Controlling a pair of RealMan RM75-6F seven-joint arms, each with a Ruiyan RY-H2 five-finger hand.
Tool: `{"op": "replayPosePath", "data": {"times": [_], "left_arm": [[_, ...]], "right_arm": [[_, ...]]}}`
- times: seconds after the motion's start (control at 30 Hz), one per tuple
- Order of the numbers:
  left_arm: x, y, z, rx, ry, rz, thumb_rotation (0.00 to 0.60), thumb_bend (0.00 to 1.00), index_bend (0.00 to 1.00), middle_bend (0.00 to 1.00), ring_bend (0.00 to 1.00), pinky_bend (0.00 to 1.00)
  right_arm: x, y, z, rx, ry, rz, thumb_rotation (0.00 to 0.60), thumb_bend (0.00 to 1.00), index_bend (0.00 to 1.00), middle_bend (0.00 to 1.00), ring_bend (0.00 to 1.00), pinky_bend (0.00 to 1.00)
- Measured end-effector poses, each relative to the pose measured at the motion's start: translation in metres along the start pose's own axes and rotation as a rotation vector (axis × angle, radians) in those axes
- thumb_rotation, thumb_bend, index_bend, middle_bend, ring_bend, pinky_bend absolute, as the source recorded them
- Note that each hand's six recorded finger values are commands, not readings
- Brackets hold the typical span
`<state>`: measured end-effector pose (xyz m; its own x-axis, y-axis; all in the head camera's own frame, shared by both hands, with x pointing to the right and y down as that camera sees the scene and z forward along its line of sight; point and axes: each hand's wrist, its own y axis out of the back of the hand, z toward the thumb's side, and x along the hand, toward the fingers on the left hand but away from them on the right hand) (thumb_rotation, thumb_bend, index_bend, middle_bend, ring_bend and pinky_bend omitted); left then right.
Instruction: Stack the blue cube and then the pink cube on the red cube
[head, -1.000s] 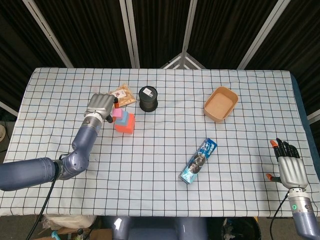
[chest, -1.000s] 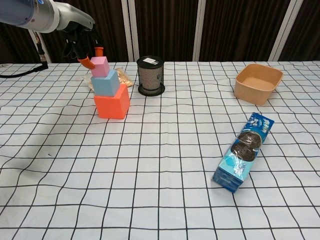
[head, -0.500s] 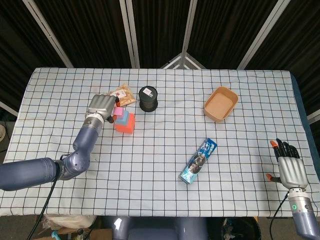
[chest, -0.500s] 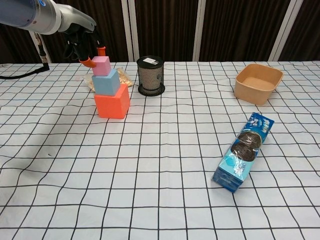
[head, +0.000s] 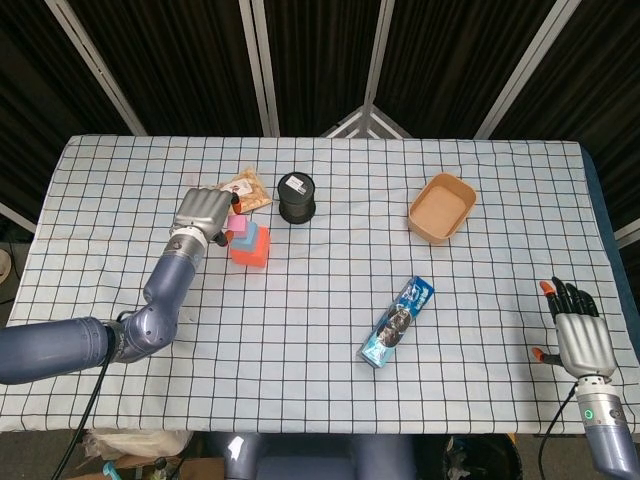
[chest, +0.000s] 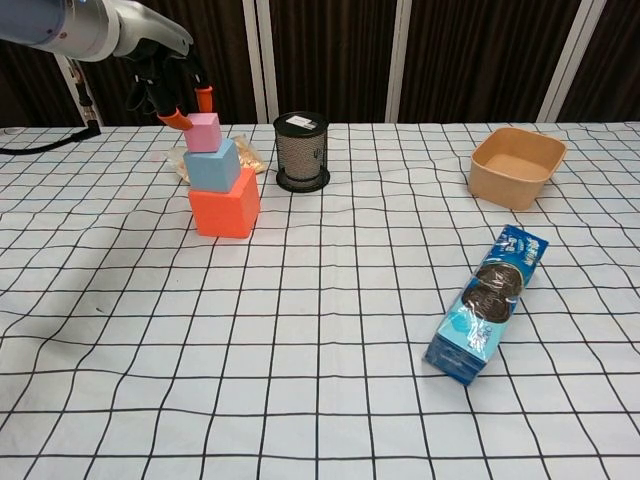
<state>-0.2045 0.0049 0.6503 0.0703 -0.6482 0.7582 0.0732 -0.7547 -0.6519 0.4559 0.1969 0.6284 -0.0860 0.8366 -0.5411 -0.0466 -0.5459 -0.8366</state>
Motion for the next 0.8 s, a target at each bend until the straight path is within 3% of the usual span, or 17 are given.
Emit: {"op": "replayPosePath", "data": {"times": [0.23, 0.4, 0.57, 0.8], "left_arm": [[-0.006, 0.002, 0.001, 0.013, -0.009, -0.001, 0.6, 0.39, 0.31, 0.85, 0.65, 0.63], [-0.016, 0.014, -0.002, 0.011, -0.013, 0.021, 0.6, 0.39, 0.3, 0.84, 0.64, 0.63], [-0.038, 0.03, -0.006, 0.006, -0.042, 0.047, 0.6, 0.38, 0.26, 0.72, 0.52, 0.54], [-0.102, 0.045, -0.021, -0.005, -0.15, 0.111, 0.6, 0.27, 0.17, 0.49, 0.32, 0.4]], "right_arm": [[0.0, 0.001, 0.001, 0.002, 0.001, -0.006, 0.6, 0.11, 0.02, 0.0, 0.0, 0.09], [0.001, 0.003, 0.0, -0.001, 0.001, -0.012, 0.6, 0.11, 0.02, 0.0, 0.0, 0.09], [0.002, 0.004, 0.0, -0.006, 0.002, -0.016, 0.6, 0.11, 0.02, 0.0, 0.0, 0.09], [0.007, 0.01, 0.003, -0.021, 0.011, -0.035, 0.6, 0.11, 0.02, 0.0, 0.0, 0.09]]}}
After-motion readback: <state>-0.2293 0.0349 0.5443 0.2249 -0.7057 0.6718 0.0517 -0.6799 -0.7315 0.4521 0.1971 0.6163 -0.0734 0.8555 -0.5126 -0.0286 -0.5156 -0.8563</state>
